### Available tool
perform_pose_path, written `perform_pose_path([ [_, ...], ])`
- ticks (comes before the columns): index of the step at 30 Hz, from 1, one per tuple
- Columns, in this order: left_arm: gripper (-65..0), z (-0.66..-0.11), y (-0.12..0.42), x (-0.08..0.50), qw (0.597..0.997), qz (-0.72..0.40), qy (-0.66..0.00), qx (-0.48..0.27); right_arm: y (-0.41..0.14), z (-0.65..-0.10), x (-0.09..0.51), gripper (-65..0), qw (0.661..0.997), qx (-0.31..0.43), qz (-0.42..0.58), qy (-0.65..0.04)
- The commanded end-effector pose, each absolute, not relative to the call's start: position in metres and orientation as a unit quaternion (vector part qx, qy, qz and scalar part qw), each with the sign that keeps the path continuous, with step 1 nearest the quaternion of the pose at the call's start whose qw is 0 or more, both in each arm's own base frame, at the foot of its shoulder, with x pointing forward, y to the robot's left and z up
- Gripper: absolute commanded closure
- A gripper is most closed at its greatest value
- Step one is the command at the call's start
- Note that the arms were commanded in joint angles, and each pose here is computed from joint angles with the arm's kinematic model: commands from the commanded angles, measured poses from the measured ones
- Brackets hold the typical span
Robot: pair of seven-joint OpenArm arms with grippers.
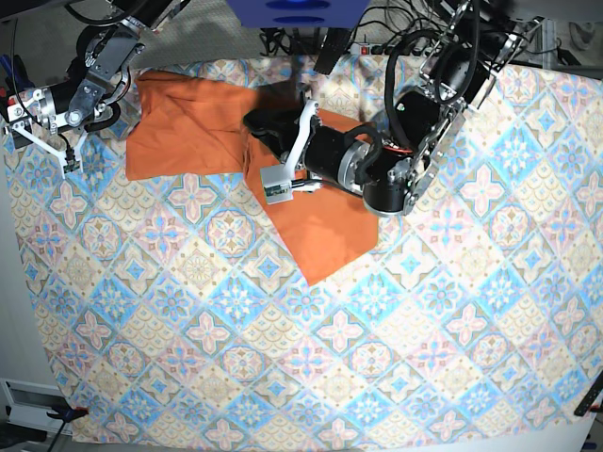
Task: Fold the T-shirt properly
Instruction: 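Lift the hem end with the left gripper and fold it toward the right gripper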
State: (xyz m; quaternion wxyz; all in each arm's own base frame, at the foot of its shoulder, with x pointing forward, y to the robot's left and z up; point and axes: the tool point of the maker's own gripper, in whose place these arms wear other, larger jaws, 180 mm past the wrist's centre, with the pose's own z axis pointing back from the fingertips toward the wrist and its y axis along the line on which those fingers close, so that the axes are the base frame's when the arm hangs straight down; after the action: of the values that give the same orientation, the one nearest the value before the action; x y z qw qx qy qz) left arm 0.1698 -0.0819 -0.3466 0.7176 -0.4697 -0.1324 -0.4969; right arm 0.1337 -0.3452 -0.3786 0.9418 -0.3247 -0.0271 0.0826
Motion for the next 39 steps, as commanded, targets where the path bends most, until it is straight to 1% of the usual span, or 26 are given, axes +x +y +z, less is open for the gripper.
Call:
perform_pose_path([
  [1,0.0,-0.337,-0.09,0.176,0.706,-0.499,-0.144,-0.482,-0.351,-0.37,0.135,-51.5,0.937,-0.339,0.078,-0.029],
  [5,0.0,-0.351,-0.092,0.167,0.702,-0.528,-0.11,-0.465,-0.351,-0.37,0.135,-51.5,0.937,-0.339,0.078,-0.029],
  [8,0.0,-0.375,-0.091,0.161,0.708,-0.551,-0.07,-0.436,-0.351,-0.369,0.14,-51.5,0.937,-0.34,0.076,-0.034],
  [9,-1.2,-0.382,-0.094,0.157,0.708,-0.555,-0.056,-0.434,-0.351,-0.369,0.14,-51.5,0.937,-0.34,0.076,-0.034],
  [11,-5.8,-0.387,-0.098,0.158,0.705,-0.567,-0.042,-0.425,-0.351,-0.369,0.14,-51.5,0.937,-0.34,0.076,-0.034],
  [13,-12.6,-0.39,-0.096,0.162,0.707,-0.571,-0.035,-0.416,-0.351,-0.369,0.14,-51.5,0.937,-0.34,0.076,-0.034],
  [15,-21.3,-0.393,-0.094,0.166,0.712,-0.565,-0.033,-0.415,-0.351,-0.369,0.14,-51.5,0.937,-0.34,0.076,-0.034],
  [17,-27.9,-0.394,-0.093,0.166,0.714,-0.566,-0.034,-0.412,-0.351,-0.369,0.14,-51.5,0.937,-0.34,0.076,-0.034],
  [19,-32.2,-0.395,-0.094,0.168,0.714,-0.566,-0.039,-0.41,-0.351,-0.369,0.14,-51.5,0.937,-0.34,0.076,-0.034],
  [20,-33.1,-0.395,-0.095,0.168,0.714,-0.566,-0.041,-0.409,-0.351,-0.369,0.14,-51.5,0.937,-0.339,0.076,-0.034],
  [24,-33.1,-0.385,-0.102,0.173,0.709,-0.561,-0.057,-0.422,-0.351,-0.37,0.14,-51.5,0.937,-0.338,0.076,-0.034],
  [29,-33.1,-0.356,-0.118,0.19,0.694,-0.547,-0.123,-0.452,-0.351,-0.369,0.141,-51.5,0.937,-0.339,0.076,-0.038],
  [32,-33.1,-0.34,-0.123,0.201,0.688,-0.534,-0.159,-0.465,-0.35,-0.367,0.15,-51.5,0.935,-0.338,0.083,-0.064],
  [36,-33.1,-0.328,-0.128,0.201,0.677,-0.539,-0.176,-0.469,-0.348,-0.367,0.157,-51.5,0.933,-0.336,0.093,-0.086],
  [38,-32.7,-0.324,-0.125,0.209,0.679,-0.536,-0.188,-0.466,-0.348,-0.367,0.158,-51.5,0.933,-0.336,0.094,-0.089],
  [39,-31.8,-0.323,-0.119,0.218,0.687,-0.526,-0.197,-0.461,-0.348,-0.367,0.158,-51.5,0.933,-0.336,0.095,-0.09],
])
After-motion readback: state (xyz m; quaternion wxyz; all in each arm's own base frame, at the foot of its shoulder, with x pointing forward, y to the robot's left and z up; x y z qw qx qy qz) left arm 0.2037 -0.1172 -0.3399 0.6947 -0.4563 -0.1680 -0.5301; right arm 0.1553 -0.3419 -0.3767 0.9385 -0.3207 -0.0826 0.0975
